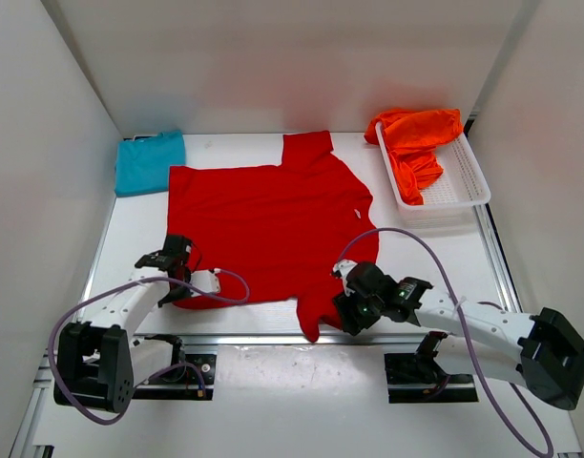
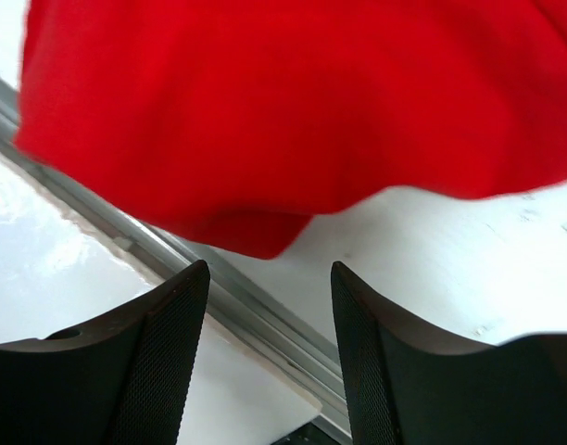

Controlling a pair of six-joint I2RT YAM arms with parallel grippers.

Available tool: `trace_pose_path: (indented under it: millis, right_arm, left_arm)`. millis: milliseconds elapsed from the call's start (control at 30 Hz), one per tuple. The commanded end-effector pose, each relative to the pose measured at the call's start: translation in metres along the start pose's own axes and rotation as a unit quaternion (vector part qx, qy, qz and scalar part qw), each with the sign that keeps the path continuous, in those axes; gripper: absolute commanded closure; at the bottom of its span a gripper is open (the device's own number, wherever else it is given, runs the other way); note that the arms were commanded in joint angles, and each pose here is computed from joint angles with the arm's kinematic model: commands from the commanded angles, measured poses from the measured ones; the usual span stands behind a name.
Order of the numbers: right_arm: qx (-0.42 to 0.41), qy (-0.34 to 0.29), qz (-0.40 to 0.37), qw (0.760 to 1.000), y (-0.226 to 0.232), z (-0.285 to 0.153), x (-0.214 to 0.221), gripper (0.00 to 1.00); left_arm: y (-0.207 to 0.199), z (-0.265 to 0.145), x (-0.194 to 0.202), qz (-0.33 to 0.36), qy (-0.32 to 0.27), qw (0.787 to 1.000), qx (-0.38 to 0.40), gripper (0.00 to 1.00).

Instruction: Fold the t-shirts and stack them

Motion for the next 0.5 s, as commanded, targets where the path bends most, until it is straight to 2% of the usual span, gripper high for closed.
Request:
trace_pose_path:
  millis: [0,133,267,367,467]
  right_arm:
    - [-0.038,-0.026,-0.015,0.999,0.010,-0.002,-0.016,0.39]
    - [-0.035,-0.017,-0.015,0.999,0.009,0.001,-0.018,0.39]
    - [-0.006,0.021,0.013,1.000,0.003,0.008,-0.020,0.40]
    - [0.025,0.047,0.025,0.998,0.002,0.014,-0.022,0.45]
    - [0.024,0.043,0.044,0.998,-0.002,0.015,-0.025,0.61]
  left_arm:
    - [0.003,-0.007,-0.006,-0.008,-0.025,1.000,0.007,1.00]
    - [-0.005,-0.006,-0.009,0.006,-0.023,1.000,0.016,1.00]
    - [-0.007,-0.003,-0.011,0.008,-0.023,1.000,0.013,1.00]
    - [0.000,-0.007,-0.011,-0.002,-0.025,1.000,0.014,1.00]
    - [0.004,-0.010,-0.010,-0.011,-0.026,1.000,0.012,1.00]
Point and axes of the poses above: each gripper's point midway between its finger pads, its own z axis out along the fingers, its own y axis along the line the jaws close on, x = y × z, the point moved 8 cm from there along -z, back along the fingers, and after that the axes turned 2 degrees about -z, right-handed, at the moved point
